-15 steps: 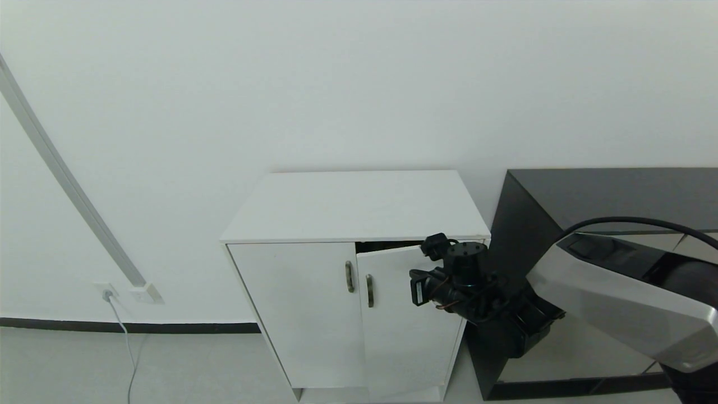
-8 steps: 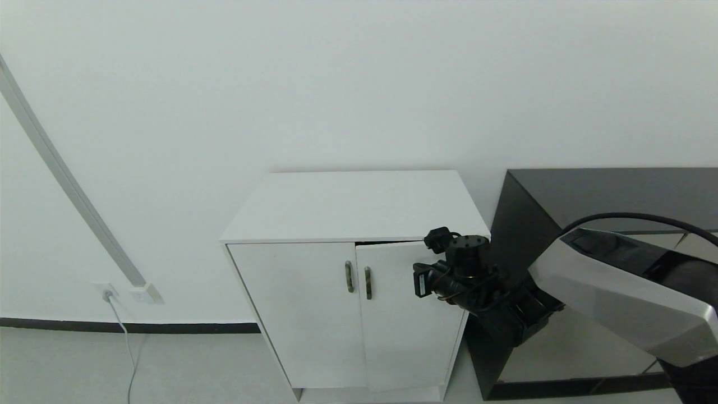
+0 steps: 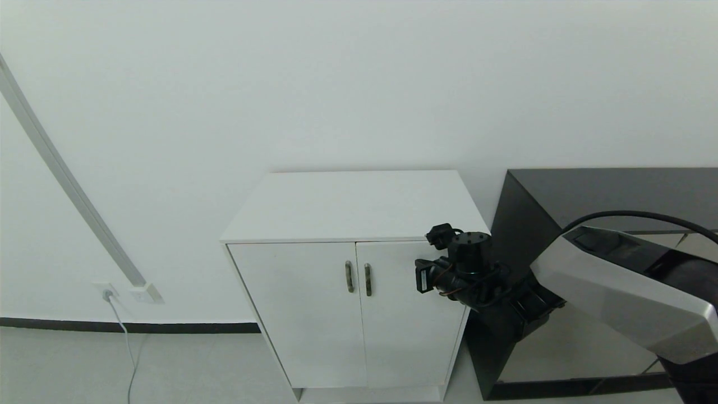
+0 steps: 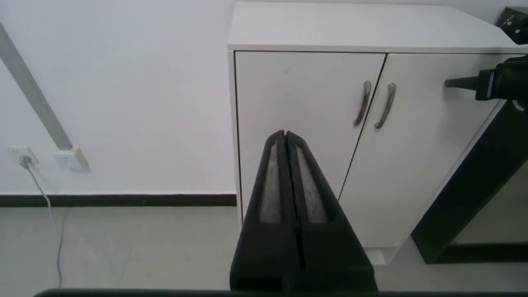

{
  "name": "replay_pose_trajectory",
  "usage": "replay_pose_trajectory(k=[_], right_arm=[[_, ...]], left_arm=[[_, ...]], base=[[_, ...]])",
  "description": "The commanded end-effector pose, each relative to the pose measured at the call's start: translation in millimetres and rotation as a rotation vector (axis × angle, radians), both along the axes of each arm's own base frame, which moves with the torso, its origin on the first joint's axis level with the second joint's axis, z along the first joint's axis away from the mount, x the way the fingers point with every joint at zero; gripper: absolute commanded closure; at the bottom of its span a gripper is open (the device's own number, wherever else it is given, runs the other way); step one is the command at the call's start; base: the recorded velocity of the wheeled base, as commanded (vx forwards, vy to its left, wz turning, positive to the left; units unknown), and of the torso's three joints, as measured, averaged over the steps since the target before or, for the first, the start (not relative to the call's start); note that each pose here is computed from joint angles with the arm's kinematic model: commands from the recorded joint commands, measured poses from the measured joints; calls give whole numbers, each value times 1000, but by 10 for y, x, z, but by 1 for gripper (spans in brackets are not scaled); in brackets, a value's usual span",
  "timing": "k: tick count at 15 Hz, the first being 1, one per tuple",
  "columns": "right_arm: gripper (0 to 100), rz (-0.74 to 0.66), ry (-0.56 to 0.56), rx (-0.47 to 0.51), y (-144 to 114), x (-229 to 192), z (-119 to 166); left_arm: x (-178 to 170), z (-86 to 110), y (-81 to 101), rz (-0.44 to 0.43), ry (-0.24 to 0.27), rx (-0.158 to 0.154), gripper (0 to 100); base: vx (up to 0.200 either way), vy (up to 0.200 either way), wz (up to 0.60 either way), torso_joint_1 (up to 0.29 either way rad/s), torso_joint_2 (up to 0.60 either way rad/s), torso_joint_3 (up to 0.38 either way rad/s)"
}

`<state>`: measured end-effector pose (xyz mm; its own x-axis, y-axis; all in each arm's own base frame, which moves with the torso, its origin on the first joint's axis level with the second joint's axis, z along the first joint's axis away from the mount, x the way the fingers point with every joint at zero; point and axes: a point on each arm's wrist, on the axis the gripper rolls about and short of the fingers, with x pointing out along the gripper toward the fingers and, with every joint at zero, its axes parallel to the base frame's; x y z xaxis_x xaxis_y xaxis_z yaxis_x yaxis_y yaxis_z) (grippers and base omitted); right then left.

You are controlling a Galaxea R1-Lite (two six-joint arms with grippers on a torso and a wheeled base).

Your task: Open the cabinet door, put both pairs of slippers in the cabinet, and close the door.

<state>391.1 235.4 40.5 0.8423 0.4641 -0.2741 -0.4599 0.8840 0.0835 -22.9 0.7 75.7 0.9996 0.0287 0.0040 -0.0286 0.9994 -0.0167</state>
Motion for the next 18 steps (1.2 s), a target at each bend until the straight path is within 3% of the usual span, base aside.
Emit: replay_pose_trajectory(k=[1,18], right_arm=[[100,-2,-1,1,-10,3,6],[100,-4,-3,2,9,47,-37]], left_arm=[[1,1,0,0,1,0,100],[1,1,0,0,1,0,100]], base=[[0,0,0,0,0,0],[0,0,0,0,0,0]])
